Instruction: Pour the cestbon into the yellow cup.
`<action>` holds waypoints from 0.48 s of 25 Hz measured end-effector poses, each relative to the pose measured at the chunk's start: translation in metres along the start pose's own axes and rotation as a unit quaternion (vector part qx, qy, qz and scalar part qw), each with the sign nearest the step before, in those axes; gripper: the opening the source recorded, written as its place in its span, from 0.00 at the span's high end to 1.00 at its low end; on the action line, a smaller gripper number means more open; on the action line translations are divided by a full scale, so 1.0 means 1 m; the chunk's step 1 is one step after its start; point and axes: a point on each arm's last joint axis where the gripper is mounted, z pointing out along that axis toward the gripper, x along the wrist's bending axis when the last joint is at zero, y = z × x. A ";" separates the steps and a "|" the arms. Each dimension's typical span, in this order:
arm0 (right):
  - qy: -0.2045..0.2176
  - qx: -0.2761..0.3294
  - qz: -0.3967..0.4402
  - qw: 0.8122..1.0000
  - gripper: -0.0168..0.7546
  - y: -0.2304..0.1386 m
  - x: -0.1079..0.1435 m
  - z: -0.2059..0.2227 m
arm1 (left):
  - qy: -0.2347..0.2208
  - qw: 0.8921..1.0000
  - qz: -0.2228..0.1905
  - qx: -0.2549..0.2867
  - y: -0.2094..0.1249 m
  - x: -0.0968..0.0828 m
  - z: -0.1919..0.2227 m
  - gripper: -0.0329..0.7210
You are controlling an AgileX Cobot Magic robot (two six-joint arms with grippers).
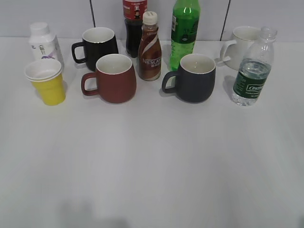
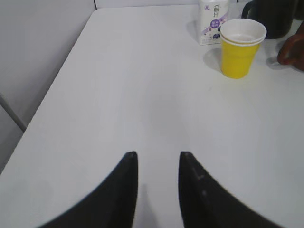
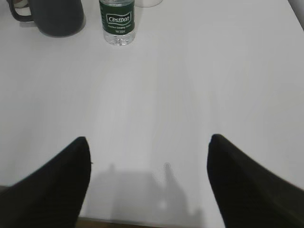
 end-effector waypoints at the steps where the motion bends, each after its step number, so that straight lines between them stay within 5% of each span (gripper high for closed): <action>1: 0.000 0.000 0.000 1.000 0.24 0.000 0.000 0.000 | 0.000 1.000 0.000 0.000 0.000 0.000 0.000 0.65; 12: 0.000 0.000 0.000 1.000 0.24 0.000 0.000 0.000 | 0.000 1.000 0.000 0.000 0.000 0.000 0.000 0.65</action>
